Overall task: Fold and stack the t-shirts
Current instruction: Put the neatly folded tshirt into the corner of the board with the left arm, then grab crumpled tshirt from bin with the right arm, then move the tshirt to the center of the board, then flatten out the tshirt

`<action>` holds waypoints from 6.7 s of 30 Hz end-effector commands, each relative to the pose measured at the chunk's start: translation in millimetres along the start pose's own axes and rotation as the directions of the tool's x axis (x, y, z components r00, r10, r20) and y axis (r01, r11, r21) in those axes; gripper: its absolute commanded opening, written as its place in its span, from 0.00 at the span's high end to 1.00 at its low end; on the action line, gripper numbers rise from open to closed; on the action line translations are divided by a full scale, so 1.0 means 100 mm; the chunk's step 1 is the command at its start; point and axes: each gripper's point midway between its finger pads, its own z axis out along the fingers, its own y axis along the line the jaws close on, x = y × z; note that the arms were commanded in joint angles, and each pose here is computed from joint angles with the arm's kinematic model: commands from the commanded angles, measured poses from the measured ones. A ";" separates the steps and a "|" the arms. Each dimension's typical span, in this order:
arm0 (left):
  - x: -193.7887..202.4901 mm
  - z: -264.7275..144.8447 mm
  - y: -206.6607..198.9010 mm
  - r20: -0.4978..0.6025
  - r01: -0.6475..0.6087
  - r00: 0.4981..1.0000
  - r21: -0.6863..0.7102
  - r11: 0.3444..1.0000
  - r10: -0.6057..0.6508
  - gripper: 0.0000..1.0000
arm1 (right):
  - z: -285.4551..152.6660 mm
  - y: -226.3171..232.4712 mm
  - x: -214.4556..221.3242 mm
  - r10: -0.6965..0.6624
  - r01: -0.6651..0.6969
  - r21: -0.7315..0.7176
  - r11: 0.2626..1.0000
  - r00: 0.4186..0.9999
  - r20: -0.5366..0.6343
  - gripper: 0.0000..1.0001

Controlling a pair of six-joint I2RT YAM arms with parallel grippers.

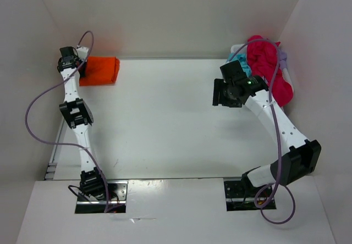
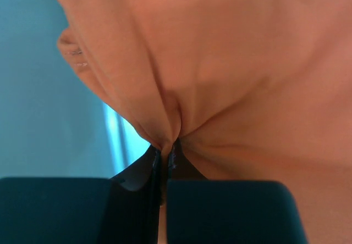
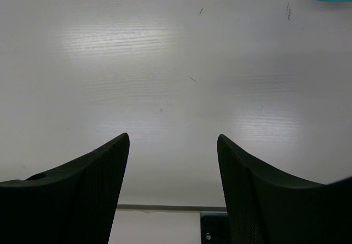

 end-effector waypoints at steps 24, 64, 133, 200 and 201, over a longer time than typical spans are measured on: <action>0.00 -0.35 0.99 -0.041 0.000 0.999 -0.467 0.884 -0.021 0.17 | 0.02 0.23 0.01 -0.098 0.096 -0.077 0.992 0.995 -0.031 0.25; -1.75 -3.20 -3.51 0.427 -0.494 0.862 0.578 0.649 0.275 0.00 | -0.81 -0.58 -1.09 0.162 -0.213 0.091 0.973 0.907 0.389 0.11; 0.89 -3.70 -3.94 0.127 -0.514 0.820 0.592 0.621 0.558 0.00 | 0.29 -0.95 -2.35 0.260 -0.310 0.099 0.945 0.901 0.346 1.00; 1.28 -3.03 -3.54 -0.005 -0.469 0.825 0.552 0.689 0.566 0.00 | 0.89 0.89 2.25 0.064 -0.157 -0.140 0.978 0.856 -0.513 1.00; 1.23 -3.05 -3.53 0.012 -0.475 0.829 0.543 0.693 0.559 0.00 | 0.95 0.82 2.09 0.075 -0.140 -0.108 0.984 0.883 -0.463 1.00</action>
